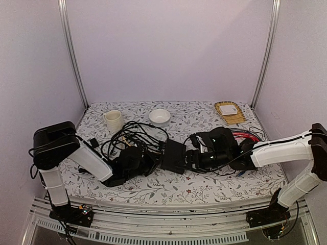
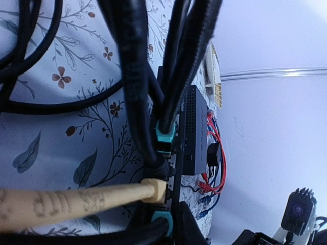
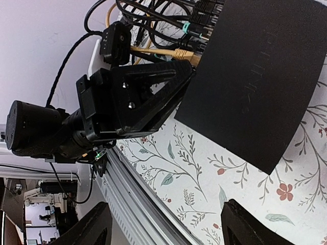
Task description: Pull the plug from the switch port
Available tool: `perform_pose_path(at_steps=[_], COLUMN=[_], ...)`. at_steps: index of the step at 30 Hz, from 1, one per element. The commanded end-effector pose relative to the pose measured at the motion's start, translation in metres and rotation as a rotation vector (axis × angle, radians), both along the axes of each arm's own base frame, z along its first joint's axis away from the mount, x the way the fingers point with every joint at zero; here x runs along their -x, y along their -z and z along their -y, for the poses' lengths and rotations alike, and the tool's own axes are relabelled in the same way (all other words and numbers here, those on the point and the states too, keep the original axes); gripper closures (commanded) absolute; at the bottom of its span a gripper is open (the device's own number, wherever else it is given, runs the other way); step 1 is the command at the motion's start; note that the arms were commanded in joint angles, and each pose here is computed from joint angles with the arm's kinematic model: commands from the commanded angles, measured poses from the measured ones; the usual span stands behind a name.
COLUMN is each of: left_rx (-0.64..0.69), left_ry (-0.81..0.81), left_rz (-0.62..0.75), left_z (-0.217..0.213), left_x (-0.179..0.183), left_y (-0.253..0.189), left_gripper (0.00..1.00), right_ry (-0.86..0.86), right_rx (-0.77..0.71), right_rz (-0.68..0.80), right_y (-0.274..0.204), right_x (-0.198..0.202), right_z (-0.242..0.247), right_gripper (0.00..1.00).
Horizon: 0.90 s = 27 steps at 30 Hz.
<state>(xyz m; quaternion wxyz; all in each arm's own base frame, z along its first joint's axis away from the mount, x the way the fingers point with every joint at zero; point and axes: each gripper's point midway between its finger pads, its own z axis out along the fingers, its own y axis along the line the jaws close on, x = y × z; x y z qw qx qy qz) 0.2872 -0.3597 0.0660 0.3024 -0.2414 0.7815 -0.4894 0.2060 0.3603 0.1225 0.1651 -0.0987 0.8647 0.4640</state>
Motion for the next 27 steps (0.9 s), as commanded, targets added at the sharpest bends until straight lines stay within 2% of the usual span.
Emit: perform_pose_path(at_steps=[1,10,18,27], left_rx=[-0.019,0.027,0.063,0.15], left_ry=[-0.067,-0.097,-0.091,-0.11], left_rz=[-0.041,-0.106,-0.153,-0.225], left_z=[-0.009,-0.024,-0.037,-0.042], left_x=[-0.008,-0.011,-0.013,-0.007], left_y=[-0.005,-0.004,-0.007,-0.013], left_gripper=[0.92,0.92,0.92,0.91], right_ry=[0.003,0.035,0.079,0.141], right_rx=[-0.082,-0.132,-0.136,-0.217], right_rz=[-0.009,-0.038,-0.056,-0.085], right_y=[-0.012,-0.006,0.019,0.034], right_x=[0.006,0.014,0.023,0.021], right_z=[-0.007,0.004,0.021,-0.01], right_gripper=[0.24,0.24,0.24,0.24])
